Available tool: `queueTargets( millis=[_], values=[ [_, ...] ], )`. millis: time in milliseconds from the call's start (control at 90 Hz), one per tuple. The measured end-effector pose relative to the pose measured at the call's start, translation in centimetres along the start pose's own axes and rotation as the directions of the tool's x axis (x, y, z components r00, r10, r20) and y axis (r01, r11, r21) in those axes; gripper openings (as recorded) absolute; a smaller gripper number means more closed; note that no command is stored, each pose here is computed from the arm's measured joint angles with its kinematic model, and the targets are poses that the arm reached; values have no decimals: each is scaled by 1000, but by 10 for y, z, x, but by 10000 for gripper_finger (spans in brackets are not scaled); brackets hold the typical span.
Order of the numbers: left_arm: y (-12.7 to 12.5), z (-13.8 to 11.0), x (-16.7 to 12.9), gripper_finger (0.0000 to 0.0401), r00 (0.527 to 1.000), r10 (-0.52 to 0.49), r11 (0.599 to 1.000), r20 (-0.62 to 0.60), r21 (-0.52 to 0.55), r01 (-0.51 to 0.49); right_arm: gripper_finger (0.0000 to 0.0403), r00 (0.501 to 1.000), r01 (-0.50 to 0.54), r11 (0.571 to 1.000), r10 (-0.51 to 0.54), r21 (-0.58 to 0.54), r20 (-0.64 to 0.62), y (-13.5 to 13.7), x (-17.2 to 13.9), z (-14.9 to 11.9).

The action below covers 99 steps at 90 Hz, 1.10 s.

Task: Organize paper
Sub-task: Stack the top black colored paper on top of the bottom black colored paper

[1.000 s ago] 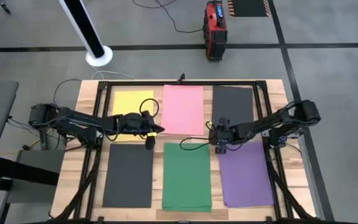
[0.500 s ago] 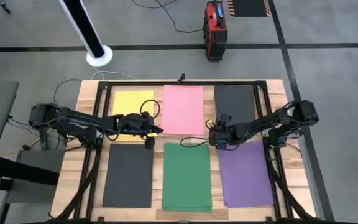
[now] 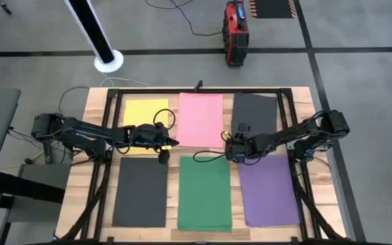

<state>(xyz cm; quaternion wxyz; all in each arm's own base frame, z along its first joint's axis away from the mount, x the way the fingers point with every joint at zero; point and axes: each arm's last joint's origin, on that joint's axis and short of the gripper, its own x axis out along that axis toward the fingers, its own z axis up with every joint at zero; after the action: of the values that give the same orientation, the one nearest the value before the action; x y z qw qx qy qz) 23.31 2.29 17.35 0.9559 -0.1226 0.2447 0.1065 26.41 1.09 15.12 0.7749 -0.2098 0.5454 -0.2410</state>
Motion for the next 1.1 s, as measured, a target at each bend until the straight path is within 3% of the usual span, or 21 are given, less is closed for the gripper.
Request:
queueTargets(
  millis=[111,233,433,589,689,833,1100],
  values=[
    [0,0,0,0,1000,7,1000,2,1,-7,4,1000,-1,1000,1,1,0,0,0,0],
    [6,2,0,0,996,91,995,23,31,-92,1,1000,-5,1000,5,20,21,-4,-4,1],
    [18,31,0,0,992,48,974,114,214,-72,0,995,-16,996,7,92,99,-22,-24,2],
    [23,62,7,0,986,39,916,163,388,-100,0,990,-17,989,-4,146,143,-39,-36,1],
    [21,77,27,8,991,-3,863,130,501,-63,0,991,-13,988,-8,152,137,-44,-39,-2],
    [19,99,67,43,993,-47,815,106,579,-23,0,993,-12,990,-5,141,118,-45,-39,-4],
    [19,114,135,98,997,-76,806,-31,586,80,0,992,-18,986,-2,163,124,-45,-40,-4]
  ],
)
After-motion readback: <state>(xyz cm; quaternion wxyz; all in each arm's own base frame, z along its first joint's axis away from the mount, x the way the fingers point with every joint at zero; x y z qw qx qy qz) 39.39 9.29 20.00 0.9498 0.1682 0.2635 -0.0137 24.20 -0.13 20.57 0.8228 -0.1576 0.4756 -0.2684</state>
